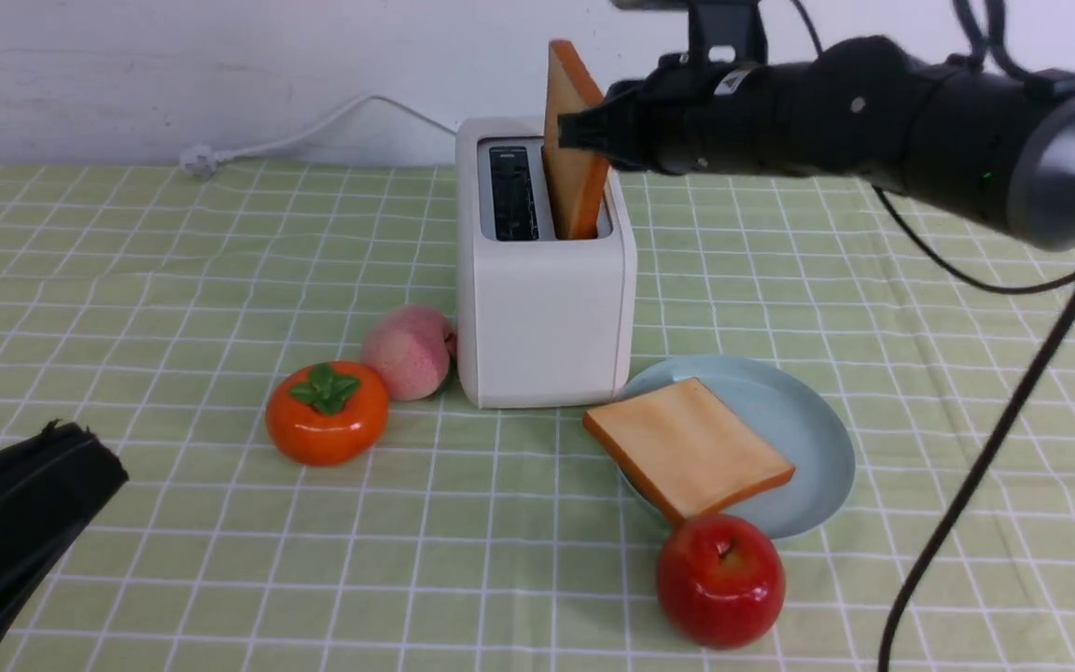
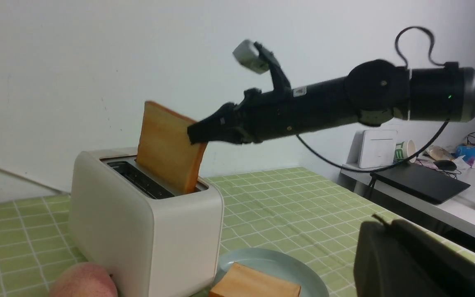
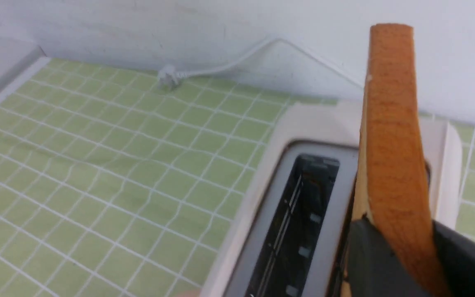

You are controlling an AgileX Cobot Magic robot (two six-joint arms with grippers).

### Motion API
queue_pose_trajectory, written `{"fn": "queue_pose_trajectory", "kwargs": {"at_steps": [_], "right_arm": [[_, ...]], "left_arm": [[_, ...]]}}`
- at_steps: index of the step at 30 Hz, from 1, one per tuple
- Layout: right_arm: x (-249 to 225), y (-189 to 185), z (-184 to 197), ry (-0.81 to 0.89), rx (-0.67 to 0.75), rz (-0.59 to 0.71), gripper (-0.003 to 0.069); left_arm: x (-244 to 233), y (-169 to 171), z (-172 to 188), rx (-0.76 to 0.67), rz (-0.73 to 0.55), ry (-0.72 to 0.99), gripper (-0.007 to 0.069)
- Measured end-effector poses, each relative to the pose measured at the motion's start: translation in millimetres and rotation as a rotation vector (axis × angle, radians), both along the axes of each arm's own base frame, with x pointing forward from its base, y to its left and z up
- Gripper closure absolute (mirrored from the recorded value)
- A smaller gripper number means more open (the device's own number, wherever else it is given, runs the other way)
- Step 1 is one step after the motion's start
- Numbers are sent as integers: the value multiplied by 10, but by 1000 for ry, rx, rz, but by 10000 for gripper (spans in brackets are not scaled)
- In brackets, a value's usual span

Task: Take toasted bread from bread machine on green coffee tablecloth place on plate.
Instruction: 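Grasp the toast slice in the toaster and pull it up out of the slot with the right gripper, then place the held slice of bread on top of the slice on the plate with the right gripper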

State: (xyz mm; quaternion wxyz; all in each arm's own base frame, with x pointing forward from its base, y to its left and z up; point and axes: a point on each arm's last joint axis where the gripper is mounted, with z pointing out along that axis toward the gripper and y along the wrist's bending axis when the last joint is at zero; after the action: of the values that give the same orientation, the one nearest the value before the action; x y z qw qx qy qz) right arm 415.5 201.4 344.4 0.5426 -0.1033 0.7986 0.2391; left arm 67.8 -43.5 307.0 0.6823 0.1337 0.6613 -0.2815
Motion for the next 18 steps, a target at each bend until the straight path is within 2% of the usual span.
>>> {"fn": "queue_pose_trajectory", "kwargs": {"at_steps": [6,9,13,16,17,18], "right_arm": [[-562,-218,840,-108,20,68,543],[-792,-367,1059,-112,-25,106,543],[-1151,-802,1216,25,-137,133,543],[-1232,-1106,1115,227,-182,144,543],[-1225,-1128,1115,228,-181,136,543],[-1249,-1276,1004,345,-194,142,543]], "left_arm": [[0,0,0,0,0,0,625],[0,0,0,0,0,0,623],[0,1,0,0,1,0,620],[0,1,0,0,1,0,620],[0,1,0,0,1,0,620],[0,1,0,0,1,0,620]]}}
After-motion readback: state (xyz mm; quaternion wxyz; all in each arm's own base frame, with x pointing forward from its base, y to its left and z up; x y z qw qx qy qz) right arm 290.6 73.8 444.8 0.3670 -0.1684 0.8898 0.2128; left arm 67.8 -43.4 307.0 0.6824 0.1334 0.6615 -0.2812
